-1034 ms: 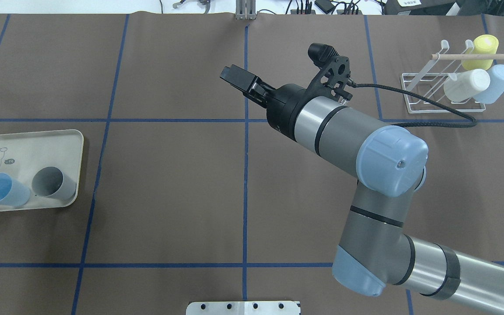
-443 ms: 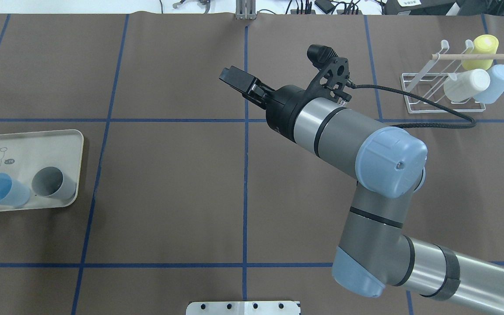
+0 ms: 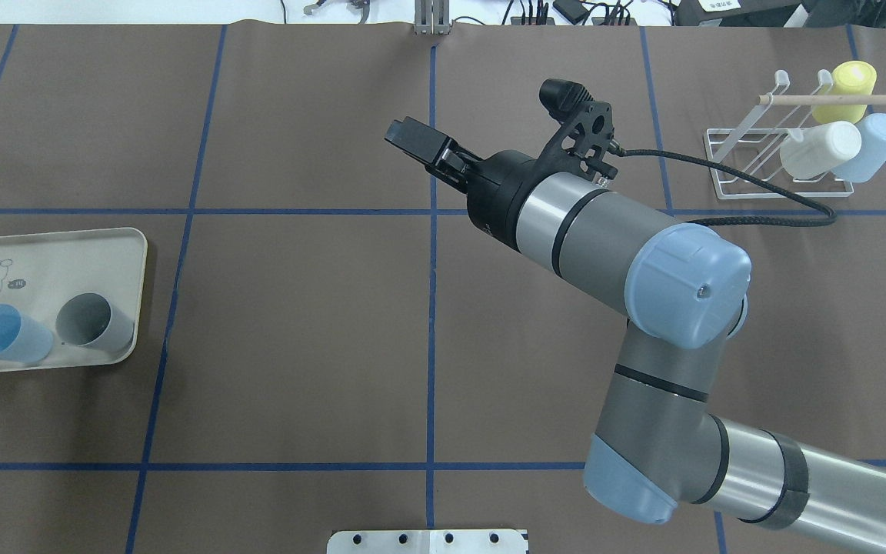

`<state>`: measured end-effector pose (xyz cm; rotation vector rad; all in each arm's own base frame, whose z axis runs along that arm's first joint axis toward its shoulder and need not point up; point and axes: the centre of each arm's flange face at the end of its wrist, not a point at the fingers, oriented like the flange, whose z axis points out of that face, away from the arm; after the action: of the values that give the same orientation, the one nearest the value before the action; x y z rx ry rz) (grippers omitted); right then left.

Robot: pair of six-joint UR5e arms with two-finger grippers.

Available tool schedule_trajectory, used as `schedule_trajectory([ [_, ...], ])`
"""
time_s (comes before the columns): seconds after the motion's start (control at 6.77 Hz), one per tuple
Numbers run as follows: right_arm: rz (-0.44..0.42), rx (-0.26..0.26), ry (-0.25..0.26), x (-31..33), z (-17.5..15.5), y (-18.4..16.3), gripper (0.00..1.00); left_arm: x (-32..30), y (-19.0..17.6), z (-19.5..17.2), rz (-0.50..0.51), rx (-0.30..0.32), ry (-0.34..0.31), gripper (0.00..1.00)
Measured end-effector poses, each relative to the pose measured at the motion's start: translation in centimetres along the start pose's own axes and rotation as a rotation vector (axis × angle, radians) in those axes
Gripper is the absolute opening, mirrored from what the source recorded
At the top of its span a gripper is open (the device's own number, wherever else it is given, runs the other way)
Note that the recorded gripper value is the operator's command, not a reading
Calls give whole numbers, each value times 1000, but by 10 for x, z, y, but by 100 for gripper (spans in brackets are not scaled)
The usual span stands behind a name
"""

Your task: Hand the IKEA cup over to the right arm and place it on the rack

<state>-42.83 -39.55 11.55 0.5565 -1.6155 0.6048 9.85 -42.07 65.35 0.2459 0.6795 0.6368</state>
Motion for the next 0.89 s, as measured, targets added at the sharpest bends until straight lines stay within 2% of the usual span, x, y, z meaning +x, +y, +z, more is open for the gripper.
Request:
schedule_trajectory([
  [0.15,0,0,-5,1,-1,-1,100,3,-2,2,6,-2,4,68],
  [0.3,0,1,-8,2,-1,-1,100,6,-3,4,13,-6,8,41],
  [0.59,3,1,-11,1,-1,-1,100,11,-5,8,28,-14,14,36],
  [0.89,3,0,-13,0,-2,-1,100,16,-6,12,41,-22,20,1],
])
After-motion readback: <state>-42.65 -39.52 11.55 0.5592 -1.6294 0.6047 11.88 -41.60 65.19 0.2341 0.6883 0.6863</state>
